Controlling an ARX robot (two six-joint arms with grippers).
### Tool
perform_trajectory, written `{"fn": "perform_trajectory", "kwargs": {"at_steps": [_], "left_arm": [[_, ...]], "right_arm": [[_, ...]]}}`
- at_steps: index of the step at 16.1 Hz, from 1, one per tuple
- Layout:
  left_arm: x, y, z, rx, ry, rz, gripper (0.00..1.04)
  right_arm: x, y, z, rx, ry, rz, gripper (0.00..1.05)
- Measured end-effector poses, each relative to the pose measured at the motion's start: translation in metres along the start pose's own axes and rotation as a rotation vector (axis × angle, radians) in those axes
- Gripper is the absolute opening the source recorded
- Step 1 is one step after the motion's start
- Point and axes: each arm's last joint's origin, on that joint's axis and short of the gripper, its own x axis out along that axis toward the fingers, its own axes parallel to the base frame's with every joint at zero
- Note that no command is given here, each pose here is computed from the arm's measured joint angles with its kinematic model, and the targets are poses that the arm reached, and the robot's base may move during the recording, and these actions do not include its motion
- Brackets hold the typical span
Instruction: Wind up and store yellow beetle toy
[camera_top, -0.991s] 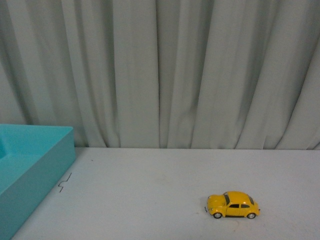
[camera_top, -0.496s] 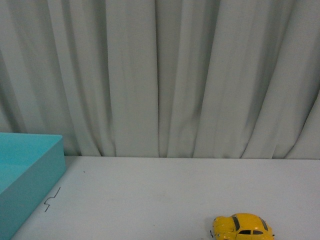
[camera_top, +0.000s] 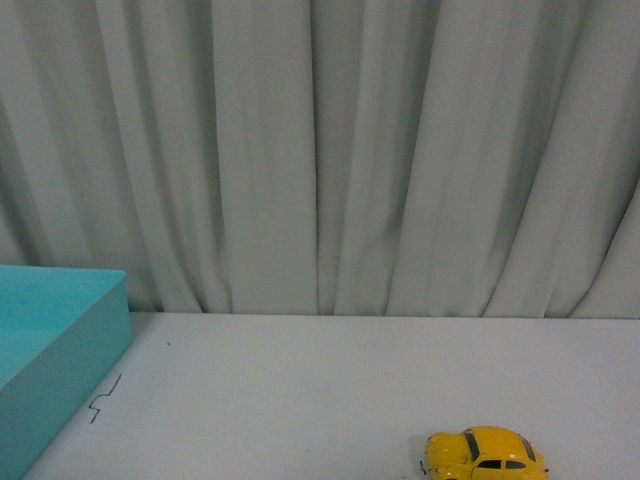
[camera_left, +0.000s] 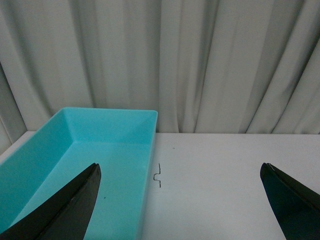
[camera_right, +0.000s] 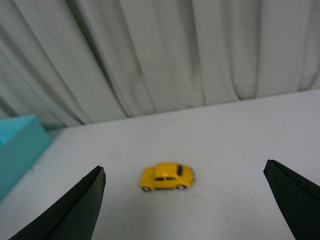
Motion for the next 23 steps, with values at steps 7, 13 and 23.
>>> {"fn": "perform_trajectory", "kwargs": {"at_steps": [7, 13, 23], "left_arm": [[0.000, 0.000, 0.000, 0.000, 0.001, -0.001, 0.98], [0.000, 0.000, 0.000, 0.000, 0.001, -0.002, 0.98], [0.000, 0.000, 0.000, 0.000, 0.001, -0.002, 0.98]], "right_arm": [[0.120, -0.086, 0.089, -0.065, -0.086, 0.046, 0.98], [0.253, -0.088, 0.083, -0.357, 0.241, 0.498, 0.98], [0.309, -0.072, 0.028, -0.947, 0.611, 1.084, 0.98]]}}
